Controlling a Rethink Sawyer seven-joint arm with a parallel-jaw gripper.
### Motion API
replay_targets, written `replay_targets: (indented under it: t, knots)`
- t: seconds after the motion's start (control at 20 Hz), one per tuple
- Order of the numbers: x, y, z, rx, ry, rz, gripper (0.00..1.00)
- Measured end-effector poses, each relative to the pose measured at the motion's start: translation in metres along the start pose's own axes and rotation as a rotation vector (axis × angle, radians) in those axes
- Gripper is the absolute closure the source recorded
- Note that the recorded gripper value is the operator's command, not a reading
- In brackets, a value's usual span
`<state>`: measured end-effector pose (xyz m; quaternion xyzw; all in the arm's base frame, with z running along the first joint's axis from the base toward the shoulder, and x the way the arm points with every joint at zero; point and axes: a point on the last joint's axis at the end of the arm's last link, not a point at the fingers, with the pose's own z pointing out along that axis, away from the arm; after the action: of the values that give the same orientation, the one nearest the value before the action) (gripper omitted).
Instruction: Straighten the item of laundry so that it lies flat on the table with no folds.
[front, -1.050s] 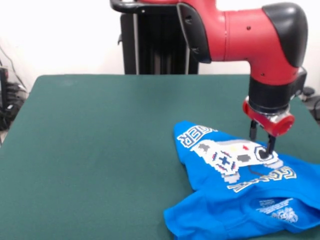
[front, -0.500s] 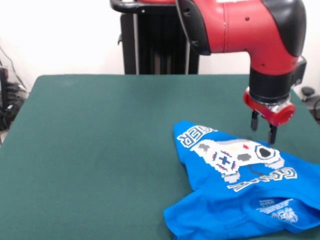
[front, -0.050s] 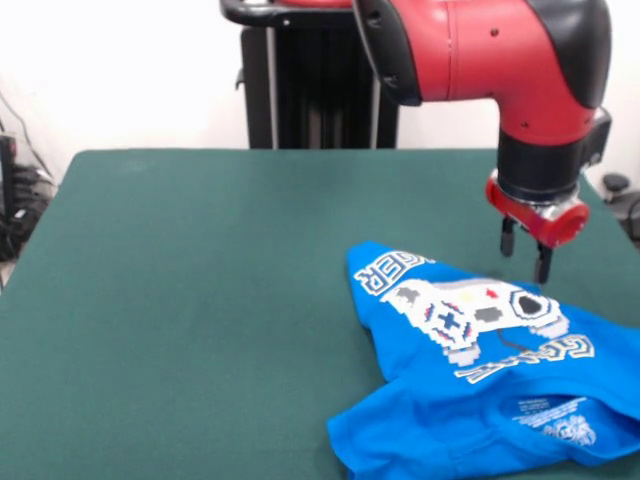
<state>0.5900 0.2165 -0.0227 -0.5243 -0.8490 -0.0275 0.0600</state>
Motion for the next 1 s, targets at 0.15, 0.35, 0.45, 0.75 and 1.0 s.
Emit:
replay_targets:
  t: [0.15,0.35,0.45,0.75,1.0]
  knots:
    - [0.002,-0.001,0.002,0.003,0.001,-0.002,0.0]
    - [0.006,-0.004,0.009,0.012,0.005,-0.006,0.0]
    - [0.01,-0.009,0.019,0.023,0.009,-0.01,0.0]
    - [0.013,-0.011,0.027,0.027,0.003,-0.022,0.0]
    - [0.017,-0.01,0.027,0.03,-0.022,-0.042,0.0]
